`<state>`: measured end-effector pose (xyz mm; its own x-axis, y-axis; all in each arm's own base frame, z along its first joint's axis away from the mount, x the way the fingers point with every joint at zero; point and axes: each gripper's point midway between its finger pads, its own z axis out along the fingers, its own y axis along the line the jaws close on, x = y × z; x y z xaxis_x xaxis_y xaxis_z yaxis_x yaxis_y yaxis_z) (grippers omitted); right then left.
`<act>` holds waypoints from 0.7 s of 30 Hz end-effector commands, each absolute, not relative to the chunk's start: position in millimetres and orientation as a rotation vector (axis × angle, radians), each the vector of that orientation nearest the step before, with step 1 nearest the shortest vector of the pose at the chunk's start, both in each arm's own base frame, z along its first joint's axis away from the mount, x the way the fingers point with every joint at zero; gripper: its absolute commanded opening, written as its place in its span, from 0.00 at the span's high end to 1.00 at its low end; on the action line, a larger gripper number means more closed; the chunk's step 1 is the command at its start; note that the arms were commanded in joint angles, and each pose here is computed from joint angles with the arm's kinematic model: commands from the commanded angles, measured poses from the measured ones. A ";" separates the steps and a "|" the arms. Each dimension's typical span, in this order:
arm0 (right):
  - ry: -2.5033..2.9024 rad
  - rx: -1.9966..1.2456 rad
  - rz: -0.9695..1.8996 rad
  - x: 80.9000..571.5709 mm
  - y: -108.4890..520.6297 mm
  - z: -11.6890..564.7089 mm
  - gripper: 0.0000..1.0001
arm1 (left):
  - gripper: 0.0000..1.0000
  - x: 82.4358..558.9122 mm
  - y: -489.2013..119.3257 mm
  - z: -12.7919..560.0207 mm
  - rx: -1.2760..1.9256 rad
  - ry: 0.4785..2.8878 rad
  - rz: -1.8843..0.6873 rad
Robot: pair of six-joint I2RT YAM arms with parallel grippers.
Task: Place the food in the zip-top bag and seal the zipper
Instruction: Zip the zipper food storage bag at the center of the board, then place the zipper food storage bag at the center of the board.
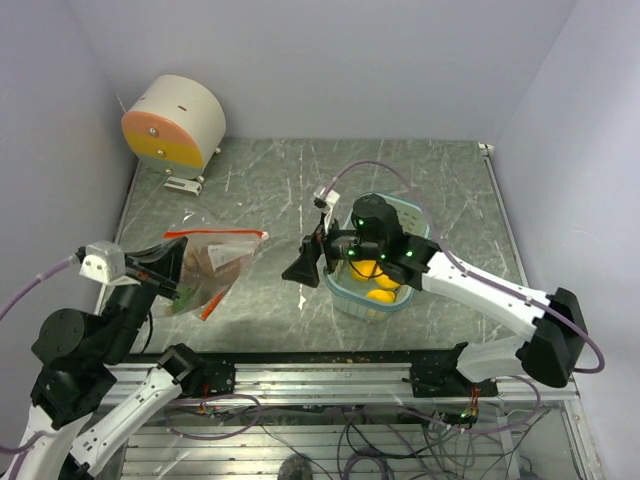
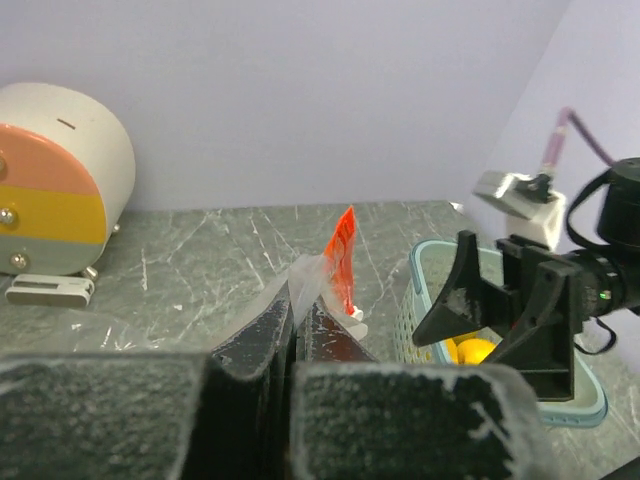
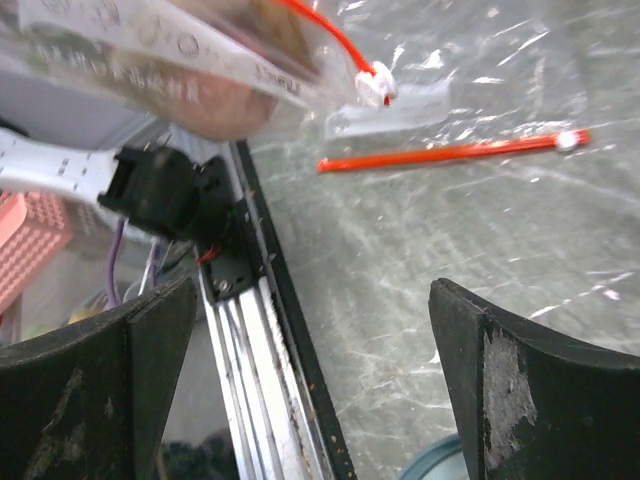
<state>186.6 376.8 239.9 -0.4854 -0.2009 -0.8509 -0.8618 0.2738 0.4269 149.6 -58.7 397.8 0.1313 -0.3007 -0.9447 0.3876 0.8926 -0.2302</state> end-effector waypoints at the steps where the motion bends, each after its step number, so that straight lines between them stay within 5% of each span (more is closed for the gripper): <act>1: 1.844 -0.739 1.065 220.3 359.0 273.6 0.00 | 0.93 170.9 -62.7 408.6 -0.057 1.336 -0.528; 14: 1.896 -0.596 0.856 241.5 319.0 270.7 0.00 | 0.92 314.6 -136.4 380.9 -0.186 1.415 -0.350; 21: 1.898 -0.562 0.793 247.2 302.8 269.6 0.00 | 0.76 399.8 -179.0 352.9 -0.153 1.447 -0.303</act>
<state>240.8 316.7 268.2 -0.4479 -0.0525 -0.8925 -0.7002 0.6414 0.3137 366.9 -178.0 302.8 -0.0775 -0.1898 -0.9788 0.1061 0.9746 -0.1974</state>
